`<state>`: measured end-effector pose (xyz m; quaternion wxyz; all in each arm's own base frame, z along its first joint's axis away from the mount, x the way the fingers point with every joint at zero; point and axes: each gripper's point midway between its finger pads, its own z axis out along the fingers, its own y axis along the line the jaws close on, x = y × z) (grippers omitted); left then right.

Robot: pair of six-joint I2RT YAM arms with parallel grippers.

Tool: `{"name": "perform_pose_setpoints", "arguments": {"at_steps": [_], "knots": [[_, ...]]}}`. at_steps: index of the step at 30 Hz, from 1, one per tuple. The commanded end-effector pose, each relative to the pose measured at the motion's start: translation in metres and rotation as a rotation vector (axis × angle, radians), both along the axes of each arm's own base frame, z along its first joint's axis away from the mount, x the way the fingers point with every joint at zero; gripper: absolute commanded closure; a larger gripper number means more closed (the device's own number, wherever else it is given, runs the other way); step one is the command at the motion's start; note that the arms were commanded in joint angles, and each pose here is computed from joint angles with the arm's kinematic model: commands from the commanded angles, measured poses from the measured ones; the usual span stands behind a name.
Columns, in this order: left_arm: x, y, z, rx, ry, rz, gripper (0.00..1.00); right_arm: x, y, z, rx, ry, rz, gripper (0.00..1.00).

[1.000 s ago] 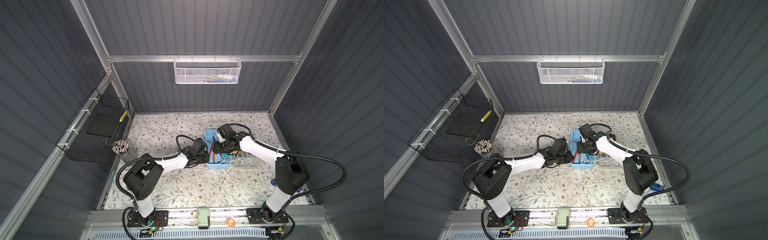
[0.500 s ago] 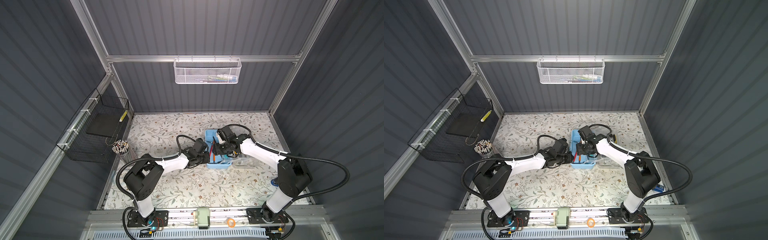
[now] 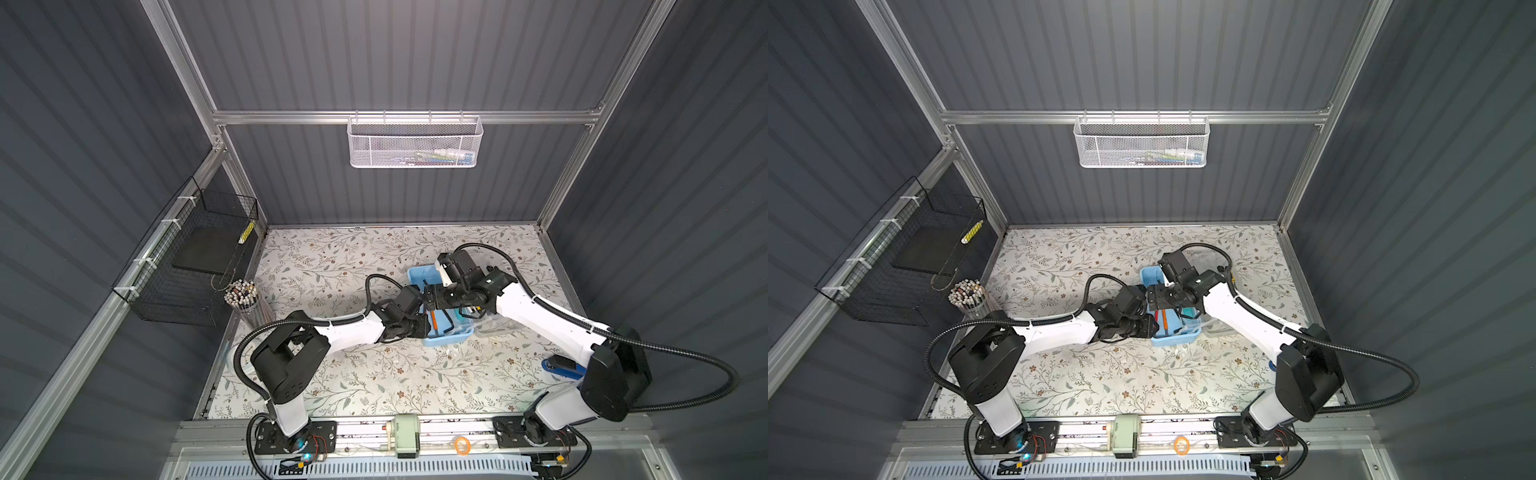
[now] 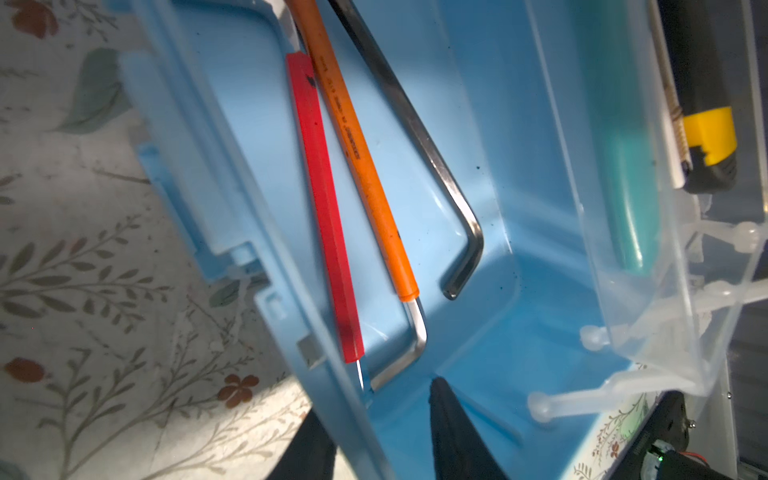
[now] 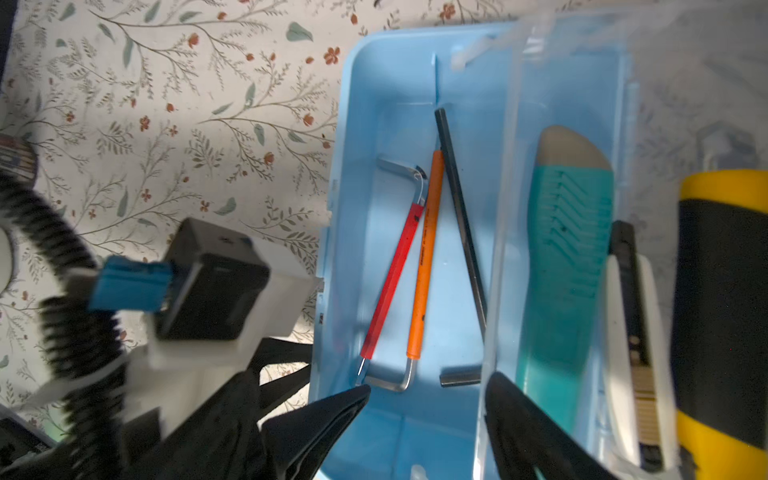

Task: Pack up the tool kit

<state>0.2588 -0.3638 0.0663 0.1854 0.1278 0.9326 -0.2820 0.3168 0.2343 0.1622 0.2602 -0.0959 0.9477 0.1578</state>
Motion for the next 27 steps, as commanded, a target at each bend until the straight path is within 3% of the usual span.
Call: {"name": "perform_pose_setpoints", "arguments": {"at_steps": [1, 7, 14, 21, 27], "knots": [[0.008, -0.008, 0.028, -0.051, -0.053, -0.031, 0.59, 0.008, -0.017, 0.02, -0.02, -0.069, -0.035, 0.09], [0.018, -0.005, 0.042, -0.029, -0.099, -0.017, 0.43, 0.017, -0.076, 0.042, -0.041, -0.159, -0.139, 0.02], [0.029, -0.013, 0.055, -0.018, -0.138, -0.031, 0.29, 0.021, -0.153, 0.042, -0.055, -0.205, -0.266, 0.04], [0.042, -0.027, 0.068, -0.018, -0.171, -0.045, 0.25, 0.025, -0.206, 0.028, 0.028, -0.192, -0.365, 0.04], [0.053, -0.04, 0.072, -0.018, -0.183, -0.061, 0.28, 0.029, -0.229, 0.018, 0.116, -0.182, -0.415, 0.03]]}}
